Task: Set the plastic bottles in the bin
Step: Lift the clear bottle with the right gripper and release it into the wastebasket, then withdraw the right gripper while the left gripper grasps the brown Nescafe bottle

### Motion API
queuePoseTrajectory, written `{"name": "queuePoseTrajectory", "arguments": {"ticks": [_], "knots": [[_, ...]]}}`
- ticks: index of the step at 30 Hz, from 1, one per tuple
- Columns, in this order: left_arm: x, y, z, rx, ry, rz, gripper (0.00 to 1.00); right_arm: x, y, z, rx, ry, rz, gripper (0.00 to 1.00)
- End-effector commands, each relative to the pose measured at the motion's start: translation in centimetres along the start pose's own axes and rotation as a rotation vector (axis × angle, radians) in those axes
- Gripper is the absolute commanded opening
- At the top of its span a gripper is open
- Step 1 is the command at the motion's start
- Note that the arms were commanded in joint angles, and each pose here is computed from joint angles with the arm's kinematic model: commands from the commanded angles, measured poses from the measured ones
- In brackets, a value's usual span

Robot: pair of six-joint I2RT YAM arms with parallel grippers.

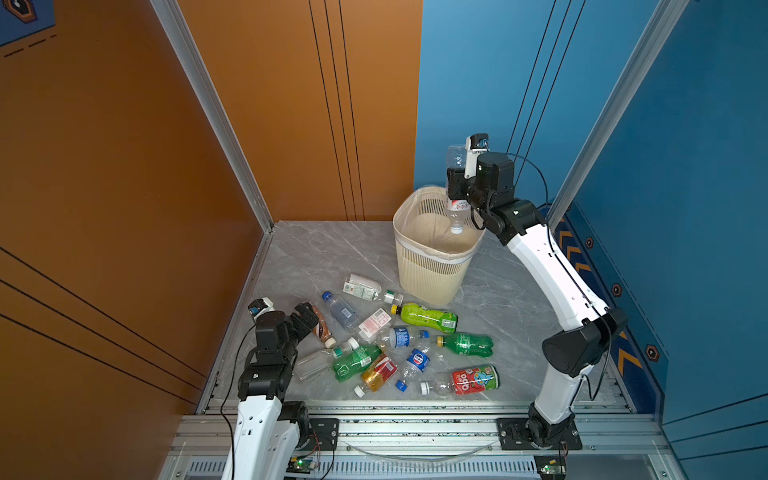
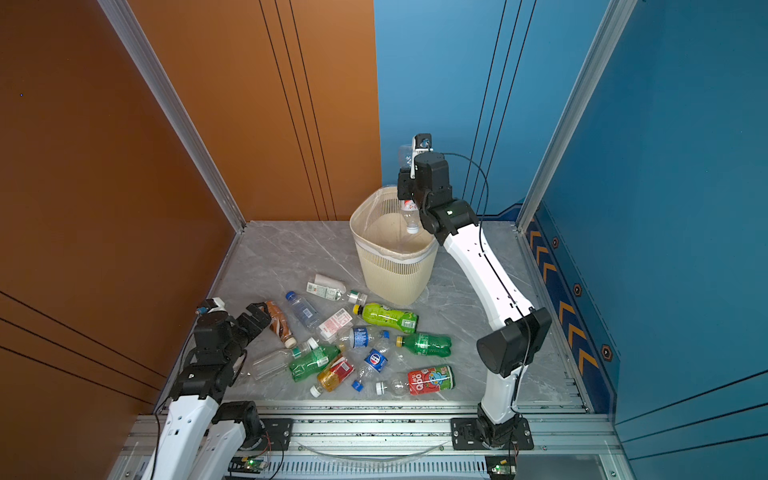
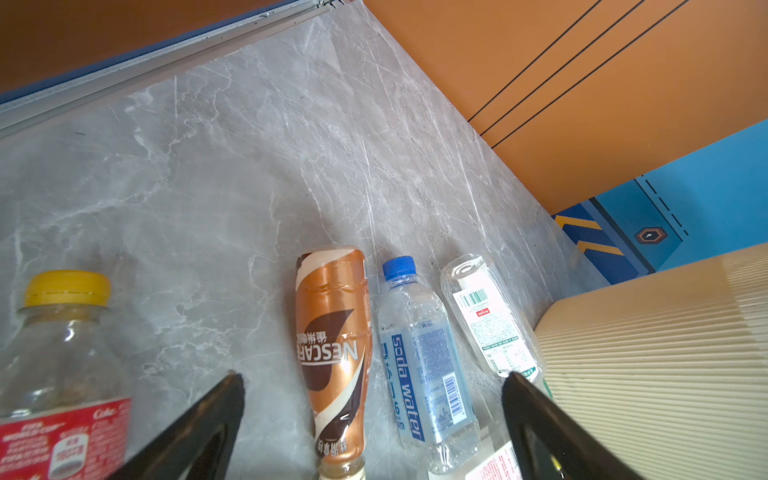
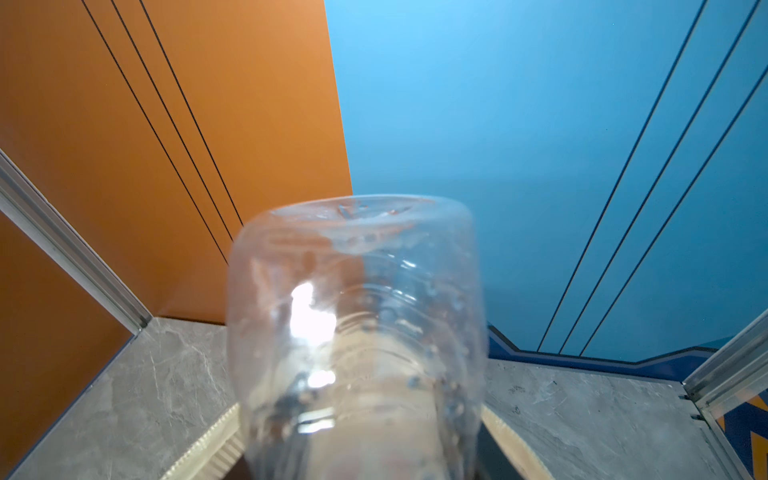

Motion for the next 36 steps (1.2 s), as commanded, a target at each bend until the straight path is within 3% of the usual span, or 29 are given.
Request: {"name": "queuePoseTrajectory", "arguments": {"ticks": [1,8,11,15,17,21,24,30,36], "knots": [[-0.3,-0.1,-0.1,0.012,-0.021,0.014,0.98,0.7,-0.1,0.3,0.041,-0.042,-0.043,0.46],[-0.7,0.0,-0.1,0.038,-0.018,0.018,0.98,1.6,1.5,2.9,0.131,-0.061,-0.071,0.51],[-0.8,0.0,-0.1,0.038,-0.027,0.025,0.98,1.2,0.8,2.2,0.116,-0.053,-0.043,0.72],[-1.1,0.1,-0.1,0.048,-0.025,0.046,0.98,0.1,-2.3,-0.3,0.034,-0.023,-0.023,0.93],[-1.2,0.2,-0.1,0.054,-0.028,0.049,0.98,-0.6,-4.7,-1.5,-0.031,0.008,-0.019,0.99],[-1.7,0.4,-0.1,0.066,-0.033,0.063,0.98,-2.2,-9.9,-1.8,-0.121,0.060,0.006,1.00],[-2.2,0.7,-0.1,0.087,-0.031,0.078,0.98,-3.0,-13.1,1.8,-0.120,0.114,0.022,1.00],[-2.8,1.0,0.2,0.147,-0.016,0.078,0.99,-3.3,-16.8,14.7,0.039,0.198,0.044,1.00],[-2.5,0.7,0.4,0.162,0.006,0.041,0.99,-3.5,-17.7,19.6,0.156,0.218,0.057,1.00]]}}
Point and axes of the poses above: each gripper's point midway between its finger pads, its own y axis out along the fingers, its own x axis along the line the jaws close on, z = x × y, the point moved 7 cm from there along -y, back along the fingers, and after that the axes turned 13 degrees about -y, right-handed, at the moved point
